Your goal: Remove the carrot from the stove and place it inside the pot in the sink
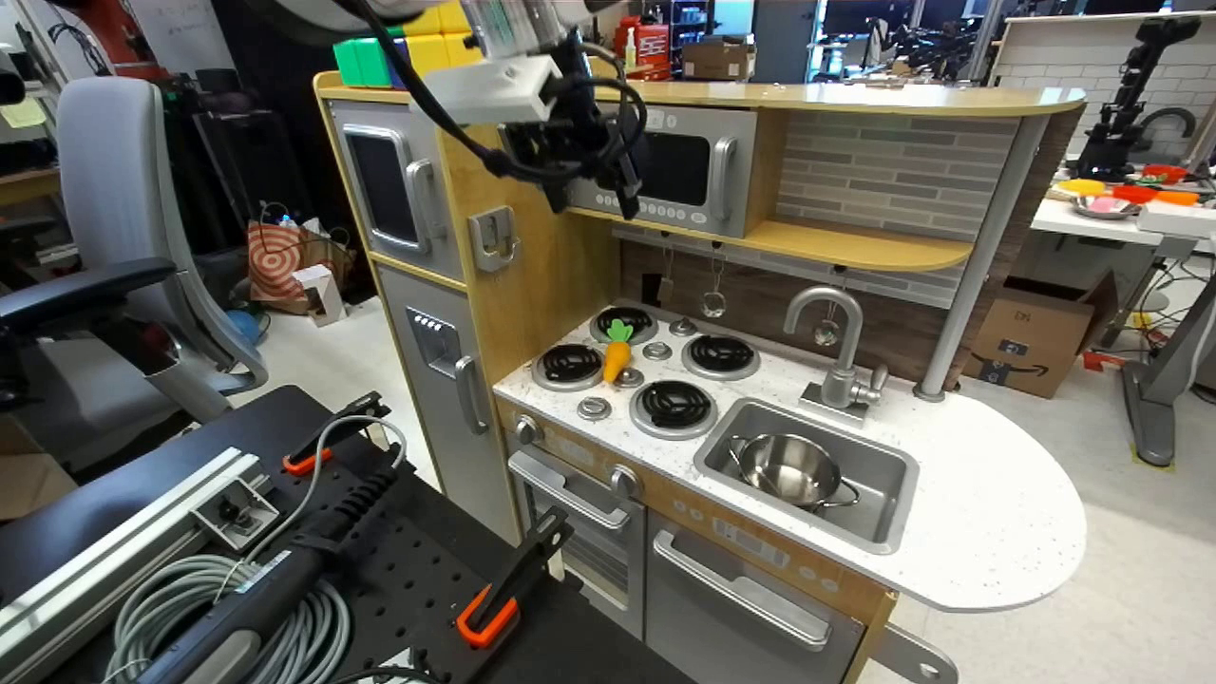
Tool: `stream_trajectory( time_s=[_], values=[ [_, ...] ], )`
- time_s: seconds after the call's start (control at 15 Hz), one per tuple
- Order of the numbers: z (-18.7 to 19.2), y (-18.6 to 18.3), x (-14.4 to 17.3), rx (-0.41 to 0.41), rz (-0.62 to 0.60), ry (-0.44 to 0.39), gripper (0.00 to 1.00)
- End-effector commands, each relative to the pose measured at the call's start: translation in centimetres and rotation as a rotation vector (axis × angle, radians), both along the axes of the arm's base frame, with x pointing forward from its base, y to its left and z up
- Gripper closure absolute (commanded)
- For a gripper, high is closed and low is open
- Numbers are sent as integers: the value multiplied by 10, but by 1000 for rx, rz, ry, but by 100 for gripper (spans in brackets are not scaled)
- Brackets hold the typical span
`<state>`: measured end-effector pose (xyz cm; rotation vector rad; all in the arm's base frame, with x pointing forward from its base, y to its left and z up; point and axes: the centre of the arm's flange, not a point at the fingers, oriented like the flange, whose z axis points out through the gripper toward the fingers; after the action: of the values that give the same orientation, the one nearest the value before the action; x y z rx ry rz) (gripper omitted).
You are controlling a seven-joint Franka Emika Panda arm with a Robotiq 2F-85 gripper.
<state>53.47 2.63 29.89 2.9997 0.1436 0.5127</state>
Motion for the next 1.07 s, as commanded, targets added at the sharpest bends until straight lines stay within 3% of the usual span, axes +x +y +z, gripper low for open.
stream_trajectory(
  time_s=[0.0, 0.07, 0.13, 0.33, 0.47, 0.6, 1.0],
  values=[
    [-30, 4, 37, -21, -30, 12, 0],
    [-24, 4, 31, -17, -30, 92, 0],
    [-34, -2, 20, -7, -27, 43, 0],
    [-35, 4, 24, -13, -30, 80, 0],
    [-31, -6, 22, -76, 130, 137, 0],
    [-39, -11, 29, -106, 243, 137, 0],
    [-55, 0, 41, -119, 576, 197, 0]
  ],
)
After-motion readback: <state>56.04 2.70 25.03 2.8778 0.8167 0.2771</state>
